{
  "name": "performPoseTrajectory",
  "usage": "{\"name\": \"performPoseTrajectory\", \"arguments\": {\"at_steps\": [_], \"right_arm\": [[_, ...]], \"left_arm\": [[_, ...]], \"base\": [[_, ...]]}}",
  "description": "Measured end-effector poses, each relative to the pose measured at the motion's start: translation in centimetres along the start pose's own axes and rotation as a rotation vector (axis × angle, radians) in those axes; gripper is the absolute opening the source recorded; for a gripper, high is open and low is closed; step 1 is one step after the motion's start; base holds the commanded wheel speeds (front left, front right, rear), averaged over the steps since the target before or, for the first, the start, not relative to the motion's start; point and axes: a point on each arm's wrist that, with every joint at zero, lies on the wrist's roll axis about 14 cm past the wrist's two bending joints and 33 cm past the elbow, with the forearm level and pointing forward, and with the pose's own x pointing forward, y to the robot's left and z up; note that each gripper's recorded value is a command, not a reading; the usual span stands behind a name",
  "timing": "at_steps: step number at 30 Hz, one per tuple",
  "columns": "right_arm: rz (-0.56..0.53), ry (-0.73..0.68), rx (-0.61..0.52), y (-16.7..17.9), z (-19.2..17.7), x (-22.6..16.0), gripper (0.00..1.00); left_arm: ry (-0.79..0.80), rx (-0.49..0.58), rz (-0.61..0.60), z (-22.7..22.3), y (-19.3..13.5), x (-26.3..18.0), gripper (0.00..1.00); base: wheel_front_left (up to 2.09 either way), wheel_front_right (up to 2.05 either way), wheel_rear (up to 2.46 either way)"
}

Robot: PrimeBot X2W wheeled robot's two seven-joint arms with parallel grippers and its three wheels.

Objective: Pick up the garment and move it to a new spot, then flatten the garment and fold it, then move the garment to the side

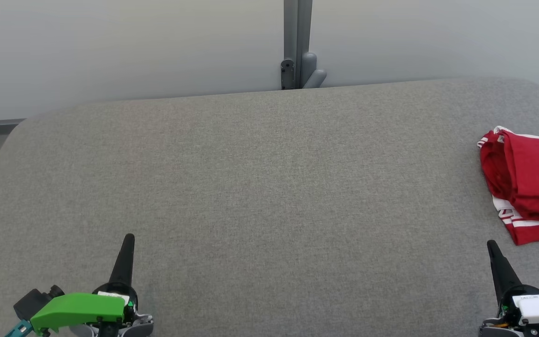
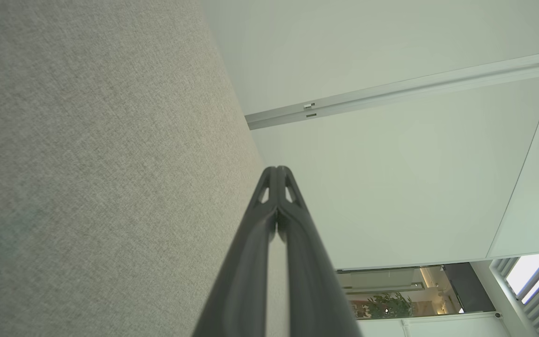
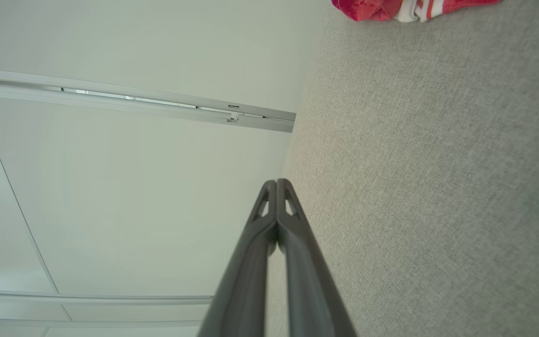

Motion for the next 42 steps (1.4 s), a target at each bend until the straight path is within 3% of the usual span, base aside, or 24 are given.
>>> {"name": "performPoseTrajectory", "arguments": {"at_steps": [27,42], "right_arm": [[0.024,-0.011,0.203,0.3,1.0,0.0,0.00],[0.026,-0.013,0.215,0.3,1.0,0.0,0.00]], "left_arm": [[0.023,-0.192,-0.048,-0.1,-1.1,1.0,0.00],[0.023,-0.200,-0.051,0.0,-1.1,1.1,0.00]], "base": [[0.00,0.00,0.00],[0.00,0.00,0.00]]}}
